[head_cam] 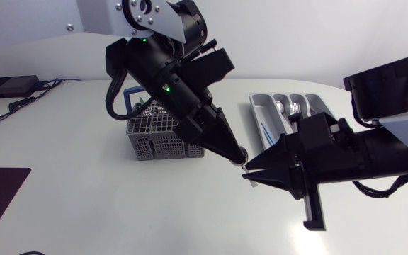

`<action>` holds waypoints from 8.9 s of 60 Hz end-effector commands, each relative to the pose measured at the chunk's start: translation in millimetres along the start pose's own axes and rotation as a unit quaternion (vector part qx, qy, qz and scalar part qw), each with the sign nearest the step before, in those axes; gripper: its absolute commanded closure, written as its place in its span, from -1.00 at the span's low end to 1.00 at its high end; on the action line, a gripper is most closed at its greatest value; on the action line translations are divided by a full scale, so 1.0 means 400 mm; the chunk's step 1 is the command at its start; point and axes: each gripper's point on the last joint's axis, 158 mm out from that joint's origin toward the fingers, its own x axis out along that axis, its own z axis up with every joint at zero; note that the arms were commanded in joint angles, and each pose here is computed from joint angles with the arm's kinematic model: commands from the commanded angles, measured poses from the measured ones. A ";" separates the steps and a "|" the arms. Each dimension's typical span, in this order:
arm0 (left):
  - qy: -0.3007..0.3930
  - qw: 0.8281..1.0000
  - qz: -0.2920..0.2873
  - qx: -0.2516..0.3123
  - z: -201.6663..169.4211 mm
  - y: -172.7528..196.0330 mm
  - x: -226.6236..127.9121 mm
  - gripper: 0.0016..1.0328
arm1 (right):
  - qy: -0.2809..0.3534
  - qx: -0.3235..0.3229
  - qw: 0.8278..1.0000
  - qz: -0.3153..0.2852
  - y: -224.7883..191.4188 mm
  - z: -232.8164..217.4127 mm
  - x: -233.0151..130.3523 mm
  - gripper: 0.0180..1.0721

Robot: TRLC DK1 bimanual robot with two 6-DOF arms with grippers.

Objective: Unload the cutlery basket into the drawer organizer.

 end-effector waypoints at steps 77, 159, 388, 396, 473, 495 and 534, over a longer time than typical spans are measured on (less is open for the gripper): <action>-0.073 0.996 -0.032 -0.033 0.051 0.018 -0.068 -0.80 | 0.005 0.035 0.999 0.016 0.021 -0.023 0.012 0.88; -0.077 0.919 0.303 -0.238 -0.217 0.383 -0.288 -0.90 | 0.250 -0.038 0.915 -0.315 -0.353 -0.723 -0.290 0.87; -0.157 0.802 0.505 -0.276 -0.562 0.743 -0.535 0.88 | 0.026 0.194 0.980 -0.044 -0.353 0.024 0.358 0.78; -0.160 0.811 0.497 -0.264 -0.531 0.744 -0.519 0.88 | 0.028 0.185 0.982 -0.026 -0.293 0.048 0.365 0.78; -0.126 0.814 0.485 -0.293 -0.705 0.672 -0.489 0.88 | 0.015 0.203 0.975 -0.087 -0.441 0.040 0.407 0.78; -0.150 0.814 0.493 -0.269 -0.628 0.748 -0.505 0.89 | 0.022 0.184 0.982 -0.038 -0.250 0.093 0.391 0.78; -0.174 0.799 0.508 -0.271 -0.602 0.792 -0.574 0.89 | 0.083 0.231 0.962 -0.121 -0.365 -0.142 0.353 0.78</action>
